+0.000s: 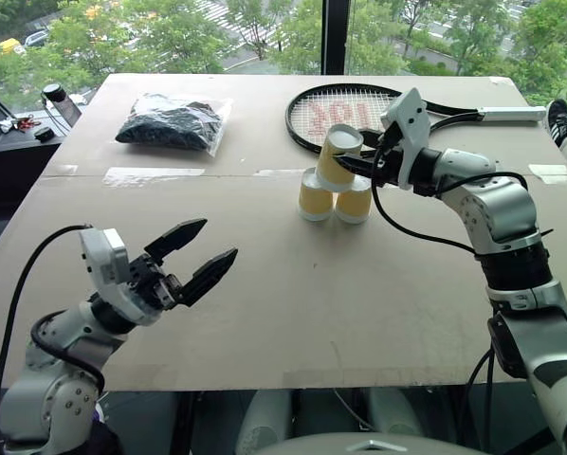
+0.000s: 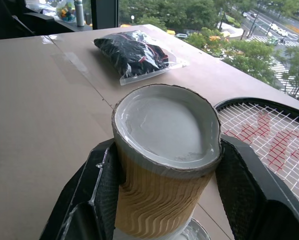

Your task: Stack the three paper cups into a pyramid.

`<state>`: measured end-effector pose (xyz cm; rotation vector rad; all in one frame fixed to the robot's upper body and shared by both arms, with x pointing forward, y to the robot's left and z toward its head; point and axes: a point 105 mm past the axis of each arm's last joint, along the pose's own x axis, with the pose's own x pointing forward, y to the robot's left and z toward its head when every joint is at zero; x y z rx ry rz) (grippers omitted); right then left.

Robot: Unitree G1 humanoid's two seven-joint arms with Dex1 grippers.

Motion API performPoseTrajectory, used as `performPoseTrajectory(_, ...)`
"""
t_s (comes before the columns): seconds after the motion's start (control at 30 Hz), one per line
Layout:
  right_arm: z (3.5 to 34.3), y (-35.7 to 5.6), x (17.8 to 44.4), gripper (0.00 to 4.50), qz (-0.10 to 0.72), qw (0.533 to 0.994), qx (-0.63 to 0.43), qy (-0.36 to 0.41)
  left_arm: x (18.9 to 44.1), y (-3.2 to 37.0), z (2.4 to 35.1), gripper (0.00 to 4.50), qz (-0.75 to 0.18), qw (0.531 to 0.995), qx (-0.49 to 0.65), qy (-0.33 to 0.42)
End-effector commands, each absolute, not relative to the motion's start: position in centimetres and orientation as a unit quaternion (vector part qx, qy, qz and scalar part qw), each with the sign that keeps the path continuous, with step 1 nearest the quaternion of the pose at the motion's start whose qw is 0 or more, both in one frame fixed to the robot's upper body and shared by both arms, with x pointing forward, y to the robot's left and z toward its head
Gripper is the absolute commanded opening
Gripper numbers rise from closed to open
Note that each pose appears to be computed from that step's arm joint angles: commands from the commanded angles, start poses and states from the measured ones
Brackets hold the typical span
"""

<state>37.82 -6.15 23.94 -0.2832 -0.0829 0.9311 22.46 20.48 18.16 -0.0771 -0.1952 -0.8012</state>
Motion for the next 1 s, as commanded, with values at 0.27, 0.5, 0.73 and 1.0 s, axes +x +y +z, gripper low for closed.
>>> performPoseTrajectory(0.27,25.6,-6.0,37.7,2.04,0.45,0.878,-0.155,-0.055,21.3,20.3,19.7,4.5,-0.416,0.901,-0.024,-0.125)
performPoseTrajectory(0.5,24.6,-6.7,38.3,2.8,0.443,0.882,-0.154,-0.035,21.4,20.1,19.7,4.5,-0.42,0.898,-0.025,-0.127)
performPoseTrajectory(0.73,26.5,-7.9,37.4,4.45,0.441,0.881,-0.156,-0.068,21.6,20.2,19.8,4.5,-0.417,0.899,-0.038,-0.131)
performPoseTrajectory(1.0,26.1,-13.2,30.7,4.45,0.482,0.863,-0.103,-0.11,23.1,20.2,17.0,4.5,-0.371,0.923,-0.068,-0.072)
